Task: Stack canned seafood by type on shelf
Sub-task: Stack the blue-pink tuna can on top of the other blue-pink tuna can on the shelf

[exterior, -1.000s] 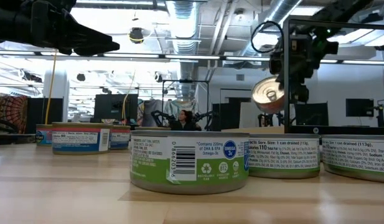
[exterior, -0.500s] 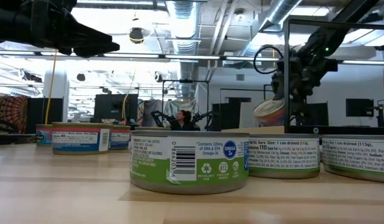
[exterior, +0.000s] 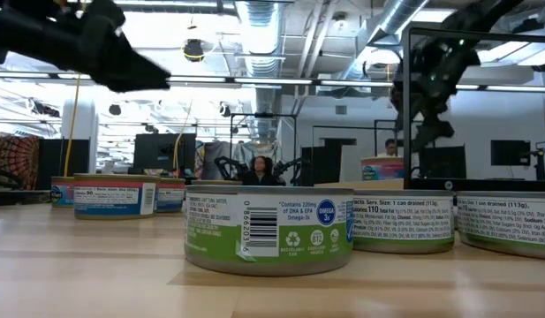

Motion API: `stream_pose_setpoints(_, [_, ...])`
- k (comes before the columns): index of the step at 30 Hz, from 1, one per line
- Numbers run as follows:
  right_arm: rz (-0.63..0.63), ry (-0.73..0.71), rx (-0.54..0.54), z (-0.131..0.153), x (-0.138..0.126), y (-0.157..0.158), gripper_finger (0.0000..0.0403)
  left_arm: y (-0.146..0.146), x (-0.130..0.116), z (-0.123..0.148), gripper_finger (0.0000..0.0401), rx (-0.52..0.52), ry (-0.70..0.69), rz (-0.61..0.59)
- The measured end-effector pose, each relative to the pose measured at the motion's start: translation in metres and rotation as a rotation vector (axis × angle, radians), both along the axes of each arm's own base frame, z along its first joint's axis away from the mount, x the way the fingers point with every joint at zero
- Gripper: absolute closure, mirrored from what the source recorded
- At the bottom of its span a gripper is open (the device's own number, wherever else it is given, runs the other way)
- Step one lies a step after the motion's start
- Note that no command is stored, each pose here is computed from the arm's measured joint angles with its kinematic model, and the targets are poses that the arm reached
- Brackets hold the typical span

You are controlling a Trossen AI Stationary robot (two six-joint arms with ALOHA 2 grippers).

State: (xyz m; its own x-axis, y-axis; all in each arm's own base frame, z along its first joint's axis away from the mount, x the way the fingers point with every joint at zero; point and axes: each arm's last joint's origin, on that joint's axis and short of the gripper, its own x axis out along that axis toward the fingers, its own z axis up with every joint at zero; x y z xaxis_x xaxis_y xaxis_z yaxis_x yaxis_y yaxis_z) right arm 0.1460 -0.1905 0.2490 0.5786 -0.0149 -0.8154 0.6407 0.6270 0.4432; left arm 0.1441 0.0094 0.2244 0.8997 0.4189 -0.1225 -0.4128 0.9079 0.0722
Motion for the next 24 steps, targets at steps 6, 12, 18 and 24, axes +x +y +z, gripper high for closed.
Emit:
stream_pose_setpoints(6, [0.123, -0.14, -0.285, 0.029, 0.037, 0.028, 0.0061, 0.008, 0.013, -0.007, 0.0101, -0.14, 0.16, 0.033])
stream_pose_setpoints(12, [0.281, -0.296, -0.538, 0.047, 0.09, 0.073, 0.007, 0.0, 0.038, 0.004, 0.0101, -0.127, 0.306, -0.071])
stream_pose_setpoints(18, [0.407, -0.348, -0.659, 0.043, 0.125, 0.116, 0.0074, -0.03, 0.054, 0.0, 0.0101, -0.041, 0.495, -0.259])
stream_pose_setpoints(24, [0.492, -0.346, -0.687, 0.028, 0.149, 0.152, 0.0074, -0.069, 0.055, -0.007, 0.0107, -0.059, 0.561, -0.296])
